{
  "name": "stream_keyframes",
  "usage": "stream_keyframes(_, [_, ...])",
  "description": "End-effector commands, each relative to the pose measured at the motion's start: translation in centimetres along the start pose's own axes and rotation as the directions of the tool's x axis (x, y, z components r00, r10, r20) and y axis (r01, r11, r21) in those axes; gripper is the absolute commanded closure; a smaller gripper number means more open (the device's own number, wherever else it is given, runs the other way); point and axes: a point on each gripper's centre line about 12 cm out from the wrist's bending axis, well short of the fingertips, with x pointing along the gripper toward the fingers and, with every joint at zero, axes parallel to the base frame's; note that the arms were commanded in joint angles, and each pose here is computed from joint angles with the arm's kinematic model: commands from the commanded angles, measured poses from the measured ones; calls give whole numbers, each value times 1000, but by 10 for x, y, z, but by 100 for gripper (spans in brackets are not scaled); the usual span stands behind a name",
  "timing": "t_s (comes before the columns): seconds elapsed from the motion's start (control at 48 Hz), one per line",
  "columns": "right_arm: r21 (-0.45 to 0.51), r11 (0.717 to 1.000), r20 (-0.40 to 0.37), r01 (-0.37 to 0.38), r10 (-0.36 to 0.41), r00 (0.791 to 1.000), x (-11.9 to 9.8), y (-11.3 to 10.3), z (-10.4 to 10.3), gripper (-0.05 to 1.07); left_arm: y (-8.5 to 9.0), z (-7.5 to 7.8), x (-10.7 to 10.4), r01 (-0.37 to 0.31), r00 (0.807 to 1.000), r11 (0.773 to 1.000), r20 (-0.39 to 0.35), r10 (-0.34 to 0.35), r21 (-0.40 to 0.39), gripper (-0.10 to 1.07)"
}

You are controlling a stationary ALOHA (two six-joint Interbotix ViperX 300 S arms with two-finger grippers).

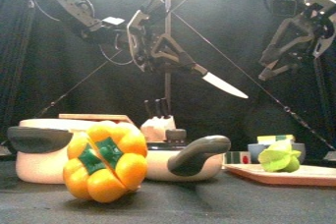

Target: Grab pairing knife with other hand

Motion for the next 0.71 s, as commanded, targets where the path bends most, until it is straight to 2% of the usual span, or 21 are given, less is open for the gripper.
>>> stream_keyframes(0.0, [18, 1000, 12, -24, 24, 1000, -3, 6, 9, 9, 1, 14, 2, 19, 996, 1000, 92, -19, -5, 41])
stream_keyframes(0.167, [21, 999, 13, -39, 39, 999, -5, 9, 9, 9, -1, 5, 4, 22, 978, 999, 208, -31, 46, 41])
stream_keyframes(0.354, [43, 999, 40, -21, 20, 999, -12, 3, 14, 9, 5, -5, 0, -96, 951, 993, 300, 69, 76, 41])
stream_keyframes(0.542, [32, 998, 67, -47, 44, 997, -20, 2, 13, 9, 9, -10, -5, -179, 930, 977, 346, 128, 119, 41])
stream_keyframes(0.688, [42, 998, 45, -43, 41, 998, -18, -1, 2, 9, 7, -19, -5, -180, 927, 978, 352, 131, 109, 41])
